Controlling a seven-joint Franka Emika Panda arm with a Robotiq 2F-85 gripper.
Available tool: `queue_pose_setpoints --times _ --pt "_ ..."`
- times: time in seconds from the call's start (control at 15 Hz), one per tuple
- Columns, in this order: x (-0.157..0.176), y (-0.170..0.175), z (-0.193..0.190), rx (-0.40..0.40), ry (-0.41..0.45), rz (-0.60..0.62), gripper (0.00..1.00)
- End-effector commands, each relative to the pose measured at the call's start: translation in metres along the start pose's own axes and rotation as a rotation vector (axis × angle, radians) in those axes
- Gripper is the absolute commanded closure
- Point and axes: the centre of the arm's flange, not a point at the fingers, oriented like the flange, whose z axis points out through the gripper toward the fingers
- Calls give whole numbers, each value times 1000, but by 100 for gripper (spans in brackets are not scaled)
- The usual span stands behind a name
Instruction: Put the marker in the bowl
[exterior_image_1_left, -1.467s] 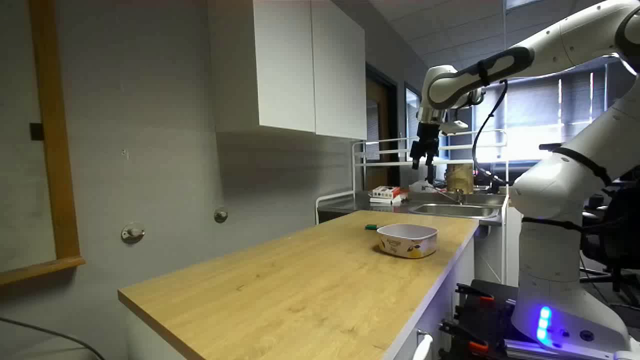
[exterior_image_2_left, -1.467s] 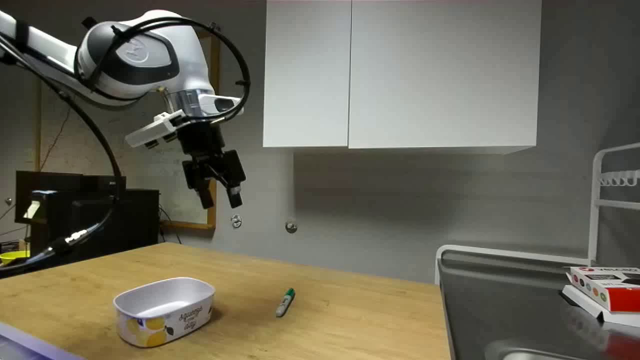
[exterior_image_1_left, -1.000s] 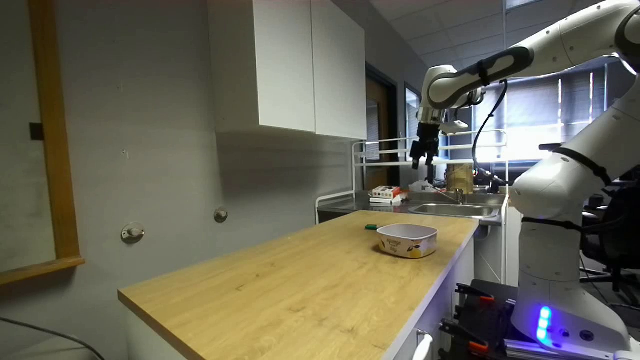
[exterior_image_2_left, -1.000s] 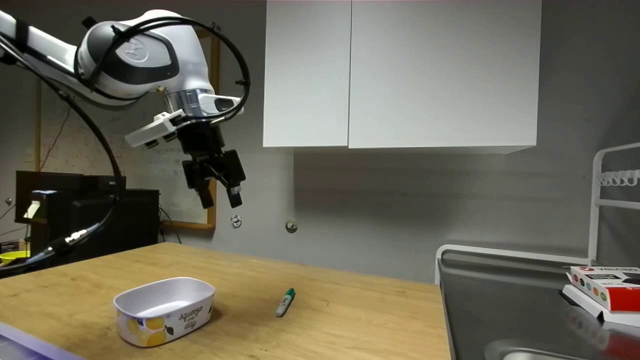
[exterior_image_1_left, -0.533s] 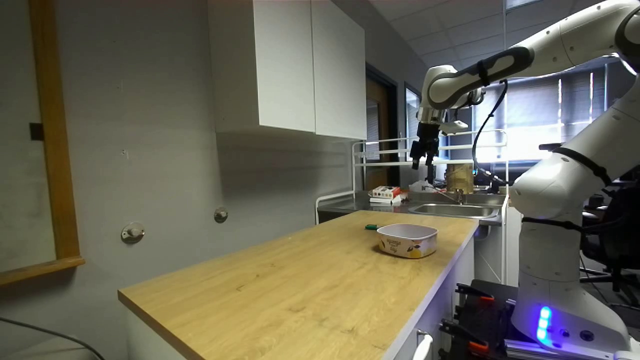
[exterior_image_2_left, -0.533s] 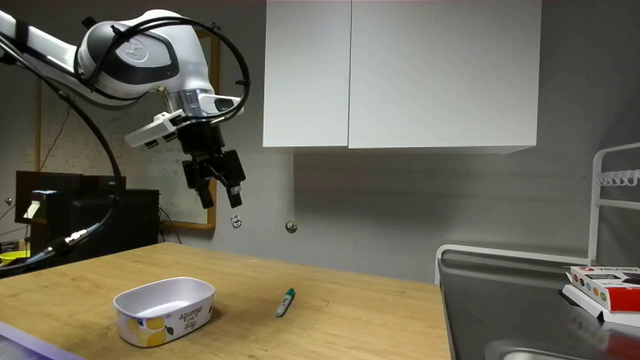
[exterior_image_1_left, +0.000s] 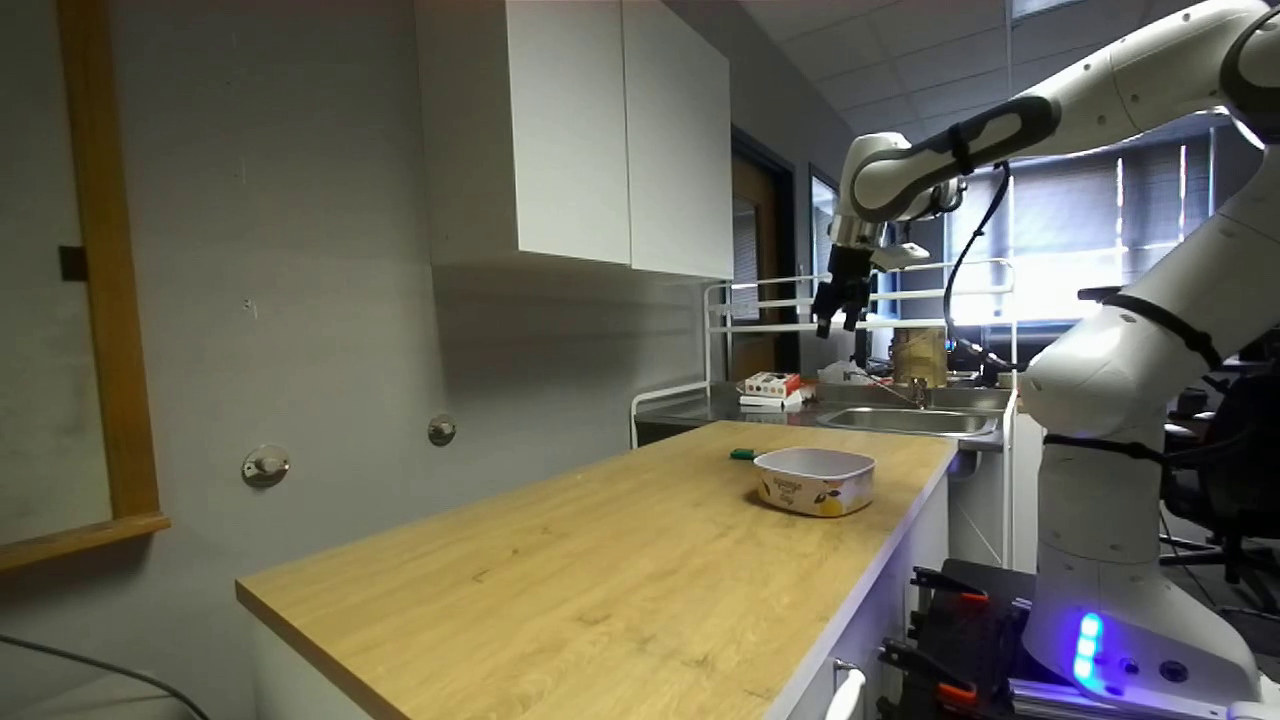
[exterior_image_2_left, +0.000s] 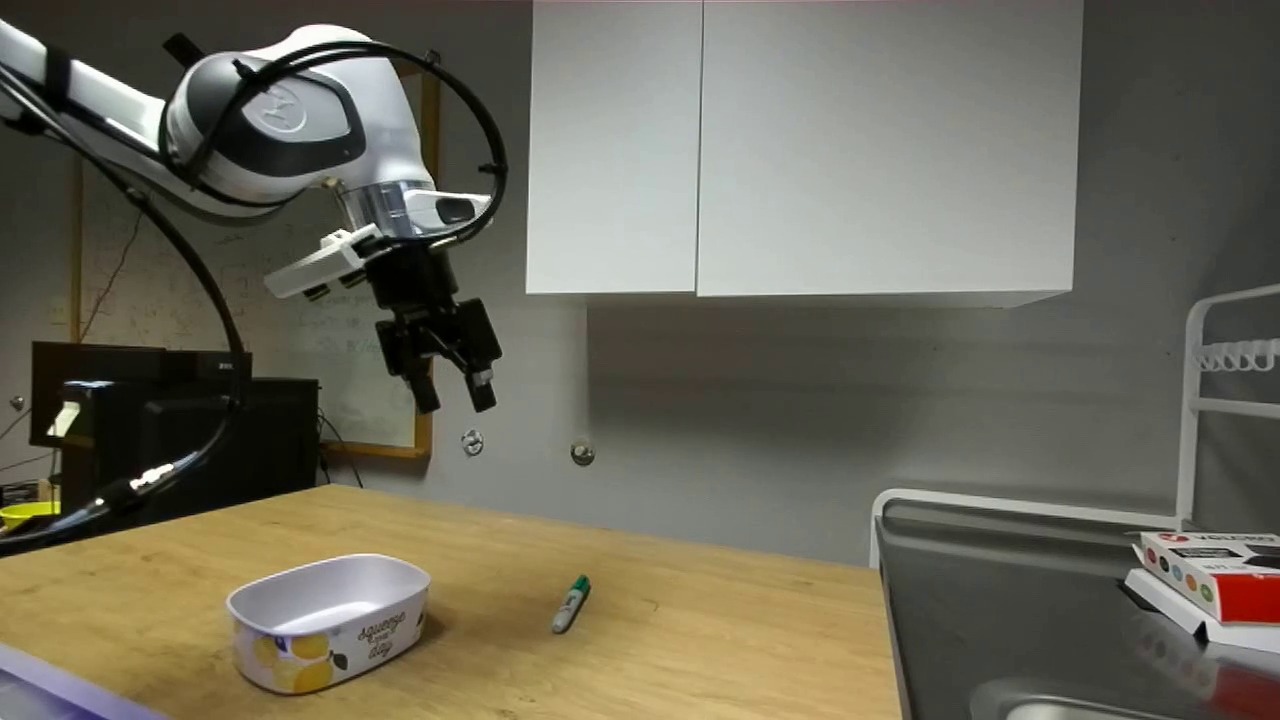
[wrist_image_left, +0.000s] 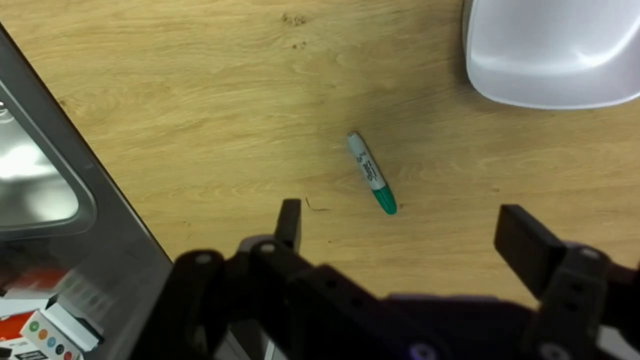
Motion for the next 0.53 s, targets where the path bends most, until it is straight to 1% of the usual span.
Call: queue_pose_setpoints --times 0.0,0.13,0.27,0.33,0.4,0.47 --pt "50 -4 12 -6 65 10 0" --pt "84 -10 22 -3 116 -5 0" --pt "116 -17 35 17 138 -34 0" --pt "133 -22 45 42 130 -58 0" --pt "145 -27 55 50 116 -66 0" --pt "158 -32 69 66 84 -88 0"
